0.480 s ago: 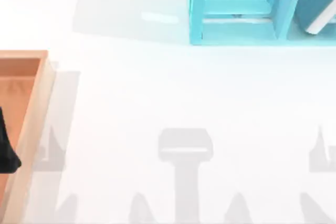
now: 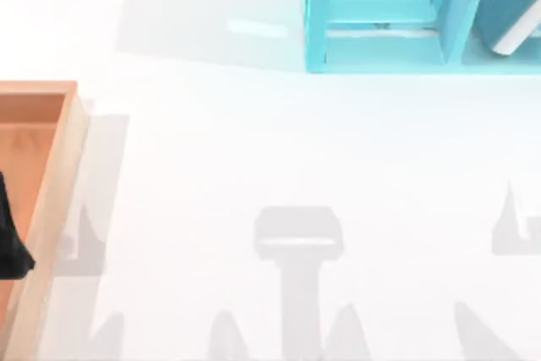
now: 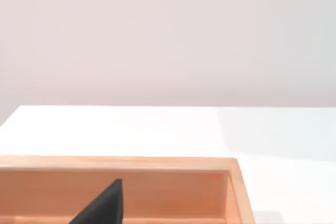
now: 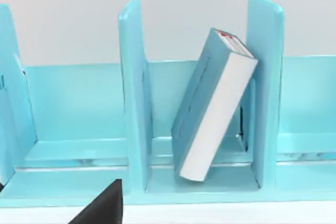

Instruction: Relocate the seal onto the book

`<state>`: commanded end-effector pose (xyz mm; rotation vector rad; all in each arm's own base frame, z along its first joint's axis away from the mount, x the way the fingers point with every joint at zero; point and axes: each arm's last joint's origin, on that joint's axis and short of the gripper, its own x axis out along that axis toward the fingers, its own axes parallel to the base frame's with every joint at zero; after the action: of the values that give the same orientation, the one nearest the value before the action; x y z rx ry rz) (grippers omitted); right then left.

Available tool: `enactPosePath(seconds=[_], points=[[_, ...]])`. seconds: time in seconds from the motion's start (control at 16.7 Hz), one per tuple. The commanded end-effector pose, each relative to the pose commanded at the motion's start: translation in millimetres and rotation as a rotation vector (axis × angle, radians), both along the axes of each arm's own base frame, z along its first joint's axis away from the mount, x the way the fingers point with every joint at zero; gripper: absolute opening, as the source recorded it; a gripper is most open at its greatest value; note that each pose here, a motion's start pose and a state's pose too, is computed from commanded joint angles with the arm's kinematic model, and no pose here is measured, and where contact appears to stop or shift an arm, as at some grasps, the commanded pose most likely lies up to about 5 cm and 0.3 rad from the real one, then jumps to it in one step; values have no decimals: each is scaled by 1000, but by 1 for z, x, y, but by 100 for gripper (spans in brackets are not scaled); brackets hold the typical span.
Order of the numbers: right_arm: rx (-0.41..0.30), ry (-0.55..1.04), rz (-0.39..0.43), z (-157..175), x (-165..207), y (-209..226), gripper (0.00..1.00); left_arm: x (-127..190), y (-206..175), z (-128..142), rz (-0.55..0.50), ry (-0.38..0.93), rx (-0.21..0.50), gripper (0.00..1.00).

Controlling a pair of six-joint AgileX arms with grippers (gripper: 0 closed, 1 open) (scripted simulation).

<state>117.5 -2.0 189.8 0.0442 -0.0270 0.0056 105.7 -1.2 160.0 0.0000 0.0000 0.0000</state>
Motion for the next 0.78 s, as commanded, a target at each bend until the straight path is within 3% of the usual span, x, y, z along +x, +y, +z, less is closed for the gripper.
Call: enactPosePath(seconds=[0.42,0.6,0.78], points=[[115,27,17,41,79,-5,100,0,0,0,0,0,0,100],[174,59,25,32,133,-10,100,0,0,0,0,0,0,100],[232,96,30,3,185,-16,100,0,0,0,0,0,0,100]])
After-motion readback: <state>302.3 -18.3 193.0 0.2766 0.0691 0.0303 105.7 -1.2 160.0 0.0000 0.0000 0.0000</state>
